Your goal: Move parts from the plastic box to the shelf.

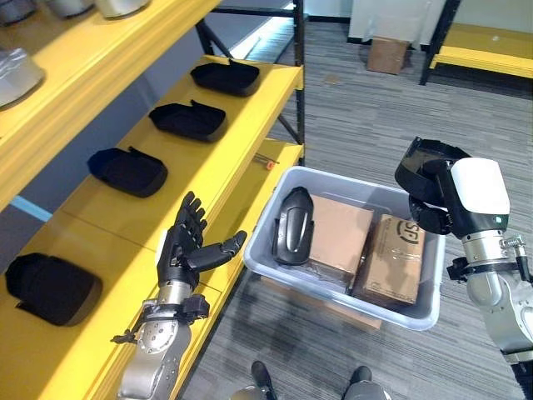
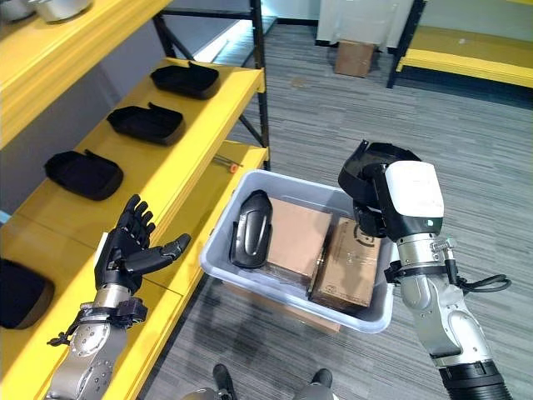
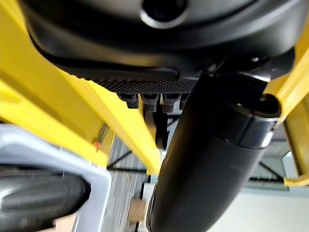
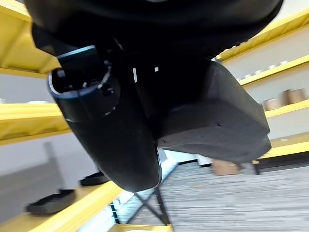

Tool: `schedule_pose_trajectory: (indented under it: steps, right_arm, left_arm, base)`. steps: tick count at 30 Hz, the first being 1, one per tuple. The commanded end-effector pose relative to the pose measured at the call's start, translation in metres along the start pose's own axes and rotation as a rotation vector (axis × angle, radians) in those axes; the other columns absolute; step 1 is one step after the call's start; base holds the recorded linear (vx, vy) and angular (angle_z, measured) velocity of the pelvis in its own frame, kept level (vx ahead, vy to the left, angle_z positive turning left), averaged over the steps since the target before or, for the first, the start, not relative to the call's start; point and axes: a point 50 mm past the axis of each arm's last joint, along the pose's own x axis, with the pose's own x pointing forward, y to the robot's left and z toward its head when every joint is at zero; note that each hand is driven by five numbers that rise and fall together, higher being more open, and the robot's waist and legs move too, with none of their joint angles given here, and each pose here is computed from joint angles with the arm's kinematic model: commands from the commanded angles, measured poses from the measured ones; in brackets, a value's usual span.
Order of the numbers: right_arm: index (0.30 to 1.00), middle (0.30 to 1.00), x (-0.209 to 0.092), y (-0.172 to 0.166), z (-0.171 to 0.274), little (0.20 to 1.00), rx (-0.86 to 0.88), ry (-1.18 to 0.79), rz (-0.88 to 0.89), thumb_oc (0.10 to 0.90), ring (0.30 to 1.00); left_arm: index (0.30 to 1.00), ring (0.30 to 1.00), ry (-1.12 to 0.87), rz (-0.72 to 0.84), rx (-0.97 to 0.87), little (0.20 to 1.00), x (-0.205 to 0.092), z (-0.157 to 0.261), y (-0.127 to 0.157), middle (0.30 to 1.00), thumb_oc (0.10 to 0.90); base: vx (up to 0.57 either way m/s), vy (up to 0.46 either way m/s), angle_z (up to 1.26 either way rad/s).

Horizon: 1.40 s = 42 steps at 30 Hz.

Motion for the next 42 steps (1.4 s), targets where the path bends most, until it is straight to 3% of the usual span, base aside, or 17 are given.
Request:
schedule_pose_trajectory:
  steps: [1, 17, 23, 31, 42]
  right_arm:
    - [0.3, 0.3, 0.021, -0.057, 0.025, 0.3, -0.085, -0.172, -0.306, 0.4, 0.3]
    - [0.3, 0.3, 0.034, -0.042, 0.037, 0.3, -0.069, -0.194, -0.263, 0.4, 0.3]
    - [0.3, 0.3, 0.025, -0.037, 0.032, 0.3, -0.079, -0.156, -0.252, 0.4, 0.3]
    - [0.3, 0.3, 0.003, -0.046, 0.016, 0.3, -0.104, -0.118, -0.273, 0.4, 0.3]
    - [0.3, 0.3, -0.006, -0.052, 0.015, 0.3, -0.076, -0.123, -0.285, 0.4, 0.3]
  left_arm:
    - [1.0, 1.0, -0.259, -0.005, 0.016, 1.0, 0.003, 0.047, 0.006, 1.0, 0.9]
    - [1.0, 1.0, -0.296, 0.001, 0.084, 1.0, 0.003, 0.053, 0.009, 1.0, 0.9]
    - [1.0, 1.0, -0.297, 0.01, 0.095, 1.0, 0.009, 0.053, 0.01, 1.0, 0.9]
    - [1.0, 1.0, -0.251, -0.115, 0.095, 1.0, 0.019, 0.042, -0.012, 1.0, 0.9]
    - [1.0, 1.0, -0.219, -0.021, 0.053, 1.0, 0.012, 0.034, 0.0, 1.0, 0.9]
  base:
    - [-0.03, 0.239, 0.2]
    - [-0.02, 0.148, 0.16]
    - [0.02, 0.188, 0.64]
    - [0.08, 0.034, 1.28]
    - [0.04, -0.073, 0.33]
